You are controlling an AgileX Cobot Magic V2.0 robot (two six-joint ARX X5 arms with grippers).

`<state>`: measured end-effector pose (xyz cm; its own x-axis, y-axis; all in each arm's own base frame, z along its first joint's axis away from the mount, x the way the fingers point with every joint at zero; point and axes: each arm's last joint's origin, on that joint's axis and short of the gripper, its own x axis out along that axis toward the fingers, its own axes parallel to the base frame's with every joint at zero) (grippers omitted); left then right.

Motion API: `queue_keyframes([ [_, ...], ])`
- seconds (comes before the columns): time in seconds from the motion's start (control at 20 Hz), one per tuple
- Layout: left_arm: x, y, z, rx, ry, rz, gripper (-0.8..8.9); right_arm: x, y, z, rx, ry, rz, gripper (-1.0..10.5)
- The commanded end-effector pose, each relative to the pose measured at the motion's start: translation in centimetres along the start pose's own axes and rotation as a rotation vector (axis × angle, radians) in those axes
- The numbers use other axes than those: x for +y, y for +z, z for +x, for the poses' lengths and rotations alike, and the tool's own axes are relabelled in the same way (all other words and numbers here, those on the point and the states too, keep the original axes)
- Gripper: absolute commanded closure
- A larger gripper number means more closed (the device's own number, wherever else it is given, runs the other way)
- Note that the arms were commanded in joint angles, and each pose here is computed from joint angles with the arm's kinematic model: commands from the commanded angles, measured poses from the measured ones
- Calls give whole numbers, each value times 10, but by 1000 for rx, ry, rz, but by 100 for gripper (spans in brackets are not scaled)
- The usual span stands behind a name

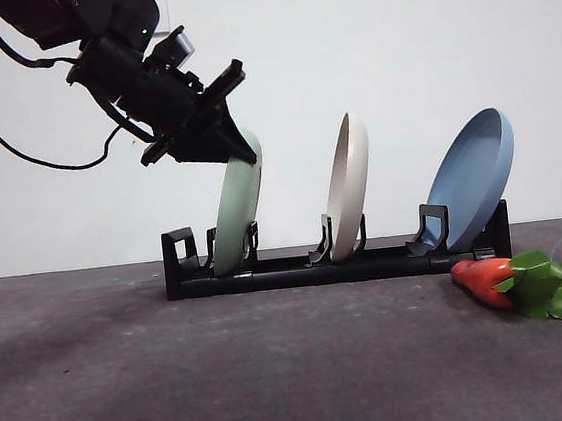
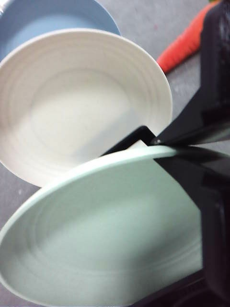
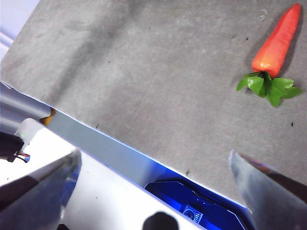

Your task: Take the green plate from the plate rack,put the plate on the table,take the carrot from the table,put the carrot in the plate

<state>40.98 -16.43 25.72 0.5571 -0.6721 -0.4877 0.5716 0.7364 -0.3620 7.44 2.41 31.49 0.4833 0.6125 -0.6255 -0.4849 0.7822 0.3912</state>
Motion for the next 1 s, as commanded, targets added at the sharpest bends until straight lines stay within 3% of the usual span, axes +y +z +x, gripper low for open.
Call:
queue_keyframes([
  [0.05, -3, 2, -3, 1, -53, -67, 819, 0, 0, 0, -4, 1, 2, 294],
  [0.8, -51, 45, -86, -172, -83, 18, 819, -1, 0, 0, -3, -23, -3, 294],
  [1.0, -81, 44, -122, -143, -91, 128, 819, -1, 0, 0, -3, -23, -2, 294],
])
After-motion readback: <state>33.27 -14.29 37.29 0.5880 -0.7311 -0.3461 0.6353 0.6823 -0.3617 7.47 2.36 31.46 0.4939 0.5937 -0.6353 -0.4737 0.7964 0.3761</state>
